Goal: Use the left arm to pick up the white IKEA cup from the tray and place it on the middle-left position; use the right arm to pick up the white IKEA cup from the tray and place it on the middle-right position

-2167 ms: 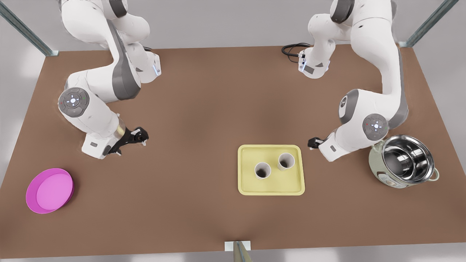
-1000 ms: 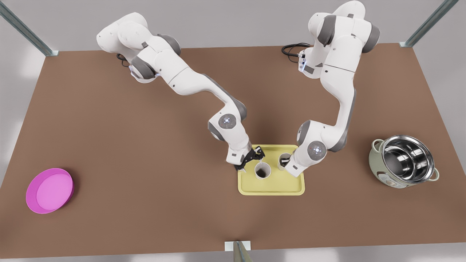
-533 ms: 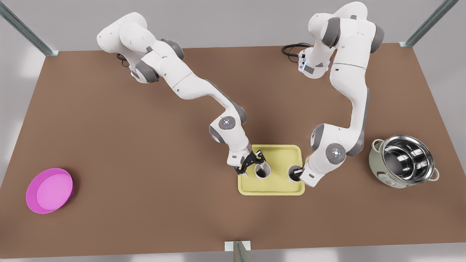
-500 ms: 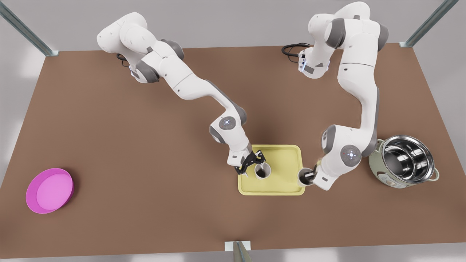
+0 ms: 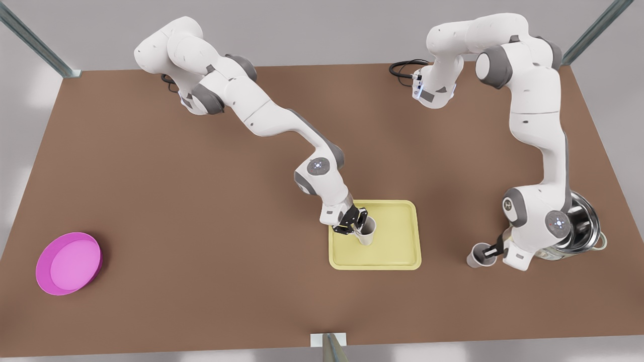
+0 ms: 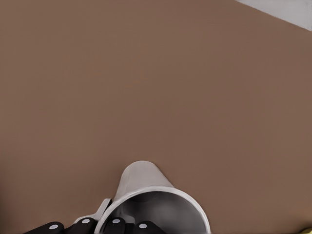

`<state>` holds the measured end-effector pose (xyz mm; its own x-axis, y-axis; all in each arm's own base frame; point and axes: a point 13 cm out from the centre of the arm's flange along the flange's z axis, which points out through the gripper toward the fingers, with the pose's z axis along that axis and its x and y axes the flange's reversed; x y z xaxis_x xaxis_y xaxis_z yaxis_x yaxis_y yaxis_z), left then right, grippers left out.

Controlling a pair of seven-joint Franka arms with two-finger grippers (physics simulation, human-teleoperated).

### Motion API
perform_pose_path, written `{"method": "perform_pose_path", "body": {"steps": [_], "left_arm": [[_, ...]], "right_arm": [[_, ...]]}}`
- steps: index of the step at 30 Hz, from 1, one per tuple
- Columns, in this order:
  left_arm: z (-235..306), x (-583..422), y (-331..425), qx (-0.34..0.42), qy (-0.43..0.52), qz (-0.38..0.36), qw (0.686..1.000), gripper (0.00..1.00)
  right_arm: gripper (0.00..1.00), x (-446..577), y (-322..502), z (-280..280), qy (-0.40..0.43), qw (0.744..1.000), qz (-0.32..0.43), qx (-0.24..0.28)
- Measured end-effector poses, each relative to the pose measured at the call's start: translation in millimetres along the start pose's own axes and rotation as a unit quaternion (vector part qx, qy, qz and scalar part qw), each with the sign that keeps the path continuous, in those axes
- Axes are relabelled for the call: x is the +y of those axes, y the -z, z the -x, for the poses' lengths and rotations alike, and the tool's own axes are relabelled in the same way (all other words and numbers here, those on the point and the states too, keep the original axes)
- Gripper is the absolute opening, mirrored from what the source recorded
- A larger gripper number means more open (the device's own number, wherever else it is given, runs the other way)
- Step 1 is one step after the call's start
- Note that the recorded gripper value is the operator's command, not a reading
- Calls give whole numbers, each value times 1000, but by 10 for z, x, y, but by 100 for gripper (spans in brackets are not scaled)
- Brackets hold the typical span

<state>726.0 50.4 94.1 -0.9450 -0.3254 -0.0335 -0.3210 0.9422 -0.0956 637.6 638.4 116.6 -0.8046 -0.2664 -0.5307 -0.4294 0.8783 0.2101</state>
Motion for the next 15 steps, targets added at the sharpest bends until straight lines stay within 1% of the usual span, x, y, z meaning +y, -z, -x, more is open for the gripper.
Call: {"method": "perform_pose_path", "body": {"steps": [1,2,3,6,9,15], "left_arm": [[0,2,-24,-2,0,-4,1000,23],[9,-5,-31,-5,-1,-8,1000,75],[25,-18,-28,-8,-3,-14,1000,100],[107,-90,37,-21,-19,-40,999,100],[187,-102,113,-34,-45,-42,998,100],[334,-69,280,-56,-91,-16,994,100]], "right_arm": [[0,-4,74,86,1,1000,0,-5],[0,-32,209,237,-1,1000,1,-11],[0,-79,381,415,-5,1000,1,-17],[0,-299,828,792,-22,1000,3,-8],[0,-701,1191,1033,-32,999,-7,15],[0,-1760,1675,1139,-51,995,-24,86]]}}
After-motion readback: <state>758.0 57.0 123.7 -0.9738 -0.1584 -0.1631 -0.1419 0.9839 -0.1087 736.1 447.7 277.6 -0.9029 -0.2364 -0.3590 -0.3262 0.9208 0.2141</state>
